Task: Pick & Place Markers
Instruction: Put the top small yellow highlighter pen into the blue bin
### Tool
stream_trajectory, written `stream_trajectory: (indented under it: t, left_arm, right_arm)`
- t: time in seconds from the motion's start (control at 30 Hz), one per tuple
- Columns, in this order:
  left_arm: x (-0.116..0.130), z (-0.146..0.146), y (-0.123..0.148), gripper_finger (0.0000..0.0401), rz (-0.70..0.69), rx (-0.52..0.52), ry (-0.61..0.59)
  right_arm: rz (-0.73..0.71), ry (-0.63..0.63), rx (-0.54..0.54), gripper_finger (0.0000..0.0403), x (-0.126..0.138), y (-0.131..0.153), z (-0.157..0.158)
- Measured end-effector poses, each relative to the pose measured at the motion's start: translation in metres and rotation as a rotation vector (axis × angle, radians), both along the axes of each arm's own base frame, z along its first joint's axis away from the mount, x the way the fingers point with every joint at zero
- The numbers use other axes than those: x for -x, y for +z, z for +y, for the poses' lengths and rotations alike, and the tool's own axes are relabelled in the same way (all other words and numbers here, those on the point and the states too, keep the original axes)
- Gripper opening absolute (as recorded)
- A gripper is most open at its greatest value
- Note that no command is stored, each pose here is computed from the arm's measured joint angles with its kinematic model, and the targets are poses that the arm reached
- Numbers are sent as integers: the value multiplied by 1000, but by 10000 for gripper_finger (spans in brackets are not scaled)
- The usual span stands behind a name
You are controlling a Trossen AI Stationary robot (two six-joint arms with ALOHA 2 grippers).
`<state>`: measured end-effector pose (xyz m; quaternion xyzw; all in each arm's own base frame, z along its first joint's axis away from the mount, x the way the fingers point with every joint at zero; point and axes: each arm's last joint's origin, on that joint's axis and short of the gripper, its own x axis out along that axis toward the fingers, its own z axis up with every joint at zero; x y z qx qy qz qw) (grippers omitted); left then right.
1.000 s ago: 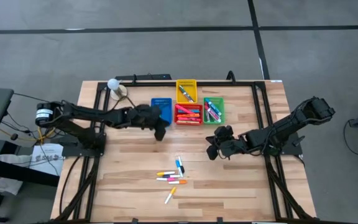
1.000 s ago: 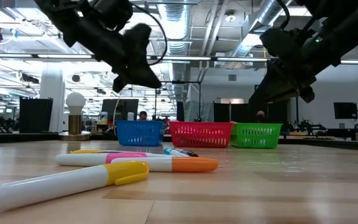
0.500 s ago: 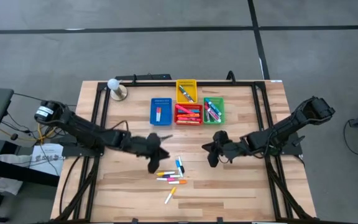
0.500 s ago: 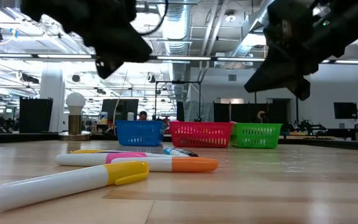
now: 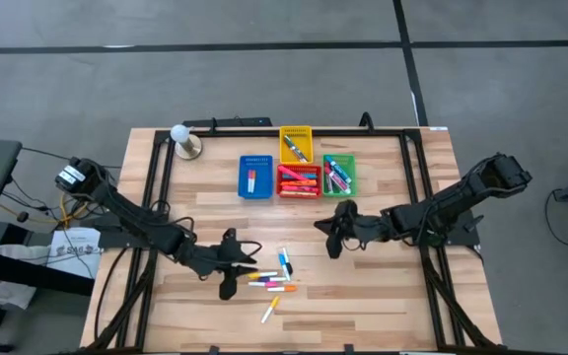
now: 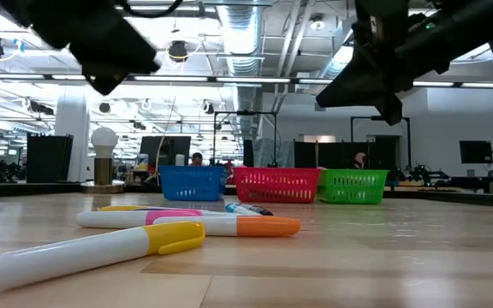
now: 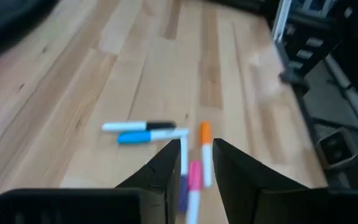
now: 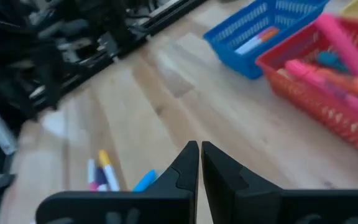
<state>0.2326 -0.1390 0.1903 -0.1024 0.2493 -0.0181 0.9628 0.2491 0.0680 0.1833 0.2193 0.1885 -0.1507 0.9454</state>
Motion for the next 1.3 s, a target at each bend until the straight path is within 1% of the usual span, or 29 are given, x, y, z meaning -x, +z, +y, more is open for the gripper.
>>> stream_trajectory:
  t: [0.1, 0.2, 0.3, 0.37, 0.43, 0.53, 0.63, 0.77, 0.83, 0.9, 0.97, 1.1, 1.23, 1.3]
  left_arm:
    - [2, 6, -9, 92, 24, -5, 19]
    - [3, 13, -16, 92, 37, 52, 55]
    - [7, 15, -24, 92, 76, 120, 18]
    - [11, 16, -30, 92, 105, 138, 7]
    - [16, 18, -36, 92, 116, 154, 21]
    - [20, 22, -42, 92, 70, 196, 52]
    - [23, 27, -48, 92, 45, 210, 63]
    - [27, 33, -55, 92, 47, 214, 81]
    - [27, 34, -53, 92, -3, 245, 76]
    - [26, 33, -49, 92, -61, 279, 69]
    - [26, 34, -47, 92, -92, 270, 76]
    - [26, 35, -49, 92, -100, 213, 104]
    - [26, 34, -55, 92, -71, 182, 90]
    - [25, 32, -60, 92, -36, 189, 46]
  right_arm:
    - [7, 59, -53, 11, 0, 0, 4]
    - [17, 124, -64, 11, 3, -1, 12]
    - [13, 129, -52, 11, 5, -1, 18]
    - [4, 129, -50, 11, 5, 0, 20]
    - [-11, 126, -54, 11, 5, 1, 20]
    - [-46, 117, -65, 11, 1, 7, 19]
    - [-58, 105, -67, 11, -5, 15, 17]
    - [-53, 106, -24, 11, -13, 21, 14]
    - [-36, 122, -4, 11, -17, 20, 14]
    - [-23, 140, -10, 11, -25, 18, 15]
    - [8, 150, -10, 11, -31, 11, 16]
    - [68, 162, -1, 11, -45, -6, 22]
    - [115, 152, -32, 11, -60, -22, 27]
    - [124, 160, -56, 11, -67, -25, 28]
